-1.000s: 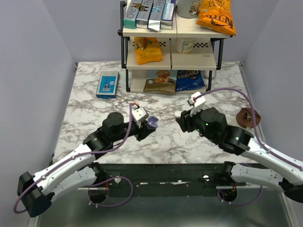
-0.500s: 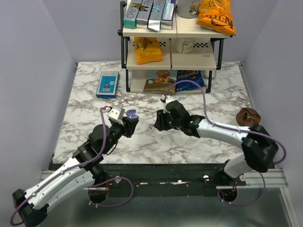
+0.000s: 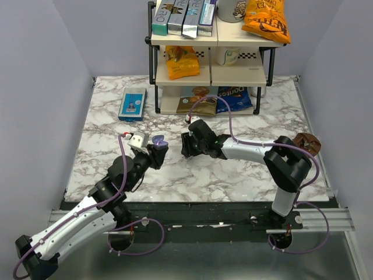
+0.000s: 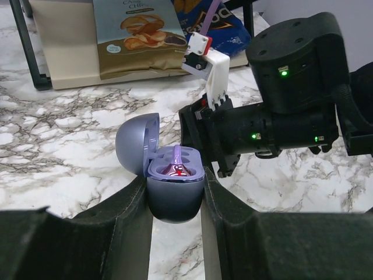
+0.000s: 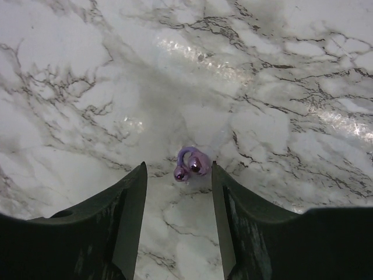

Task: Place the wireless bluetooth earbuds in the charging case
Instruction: Move the earbud to the center of the board.

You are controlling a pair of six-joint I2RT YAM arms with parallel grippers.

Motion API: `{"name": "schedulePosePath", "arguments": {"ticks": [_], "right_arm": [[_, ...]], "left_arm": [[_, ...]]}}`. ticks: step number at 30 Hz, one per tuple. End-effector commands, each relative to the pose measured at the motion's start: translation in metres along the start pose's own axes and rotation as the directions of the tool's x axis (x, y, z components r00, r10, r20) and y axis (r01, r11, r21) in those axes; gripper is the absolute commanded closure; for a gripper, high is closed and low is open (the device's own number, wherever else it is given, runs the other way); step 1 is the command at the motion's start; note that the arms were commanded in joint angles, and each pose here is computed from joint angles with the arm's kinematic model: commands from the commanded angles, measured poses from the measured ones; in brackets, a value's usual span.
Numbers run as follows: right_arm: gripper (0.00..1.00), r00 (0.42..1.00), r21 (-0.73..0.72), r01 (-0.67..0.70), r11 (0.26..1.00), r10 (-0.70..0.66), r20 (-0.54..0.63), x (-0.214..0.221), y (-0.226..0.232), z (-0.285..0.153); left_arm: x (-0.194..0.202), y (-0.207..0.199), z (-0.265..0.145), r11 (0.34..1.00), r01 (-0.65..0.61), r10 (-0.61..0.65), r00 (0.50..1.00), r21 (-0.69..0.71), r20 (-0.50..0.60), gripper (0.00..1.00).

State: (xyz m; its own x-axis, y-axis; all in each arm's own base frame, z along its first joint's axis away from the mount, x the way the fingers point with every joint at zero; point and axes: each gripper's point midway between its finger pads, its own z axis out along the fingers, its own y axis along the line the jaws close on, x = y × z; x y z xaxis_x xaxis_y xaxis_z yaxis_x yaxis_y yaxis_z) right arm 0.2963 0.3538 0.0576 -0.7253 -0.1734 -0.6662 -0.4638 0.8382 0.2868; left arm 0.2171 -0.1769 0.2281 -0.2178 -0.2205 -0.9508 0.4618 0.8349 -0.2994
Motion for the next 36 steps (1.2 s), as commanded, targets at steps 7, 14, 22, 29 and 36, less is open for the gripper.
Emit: {"name": "schedulePosePath", "arguments": {"ticks": [7,14,22,29,36], "right_arm": [[0.49,0.995,0.095,0.099,0.991,-0.096,-0.04,0.001,-0.023,0.023],[0.53,0.993,0.098,0.099,0.99,-0.093,-0.068,0.011,-0.026,0.023],[0.57,0.992,0.089,0.097,0.991,-0.089,-0.094,0.023,-0.027,0.022],[0.68,0.991,0.09,0.085,0.992,-0.075,-0.111,0.029,-0.029,0.023],[0.74,0.992,0.094,0.05,0.994,-0.038,-0.122,0.034,-0.03,0.022]], "left_arm": [[-0.001,0.003,0.004,1.0,0.005,-0.005,1.0,-0.023,0.007,1.0],[-0.001,0.004,0.003,1.0,0.001,0.0,1.0,-0.027,0.008,1.0],[-0.001,0.001,0.004,1.0,0.006,-0.006,1.0,-0.01,0.006,1.0],[0.001,0.0,0.004,1.0,0.009,-0.009,1.0,-0.006,-0.002,1.0],[0.002,-0.001,0.004,1.0,0.013,-0.013,1.0,-0.002,-0.003,1.0]]}}
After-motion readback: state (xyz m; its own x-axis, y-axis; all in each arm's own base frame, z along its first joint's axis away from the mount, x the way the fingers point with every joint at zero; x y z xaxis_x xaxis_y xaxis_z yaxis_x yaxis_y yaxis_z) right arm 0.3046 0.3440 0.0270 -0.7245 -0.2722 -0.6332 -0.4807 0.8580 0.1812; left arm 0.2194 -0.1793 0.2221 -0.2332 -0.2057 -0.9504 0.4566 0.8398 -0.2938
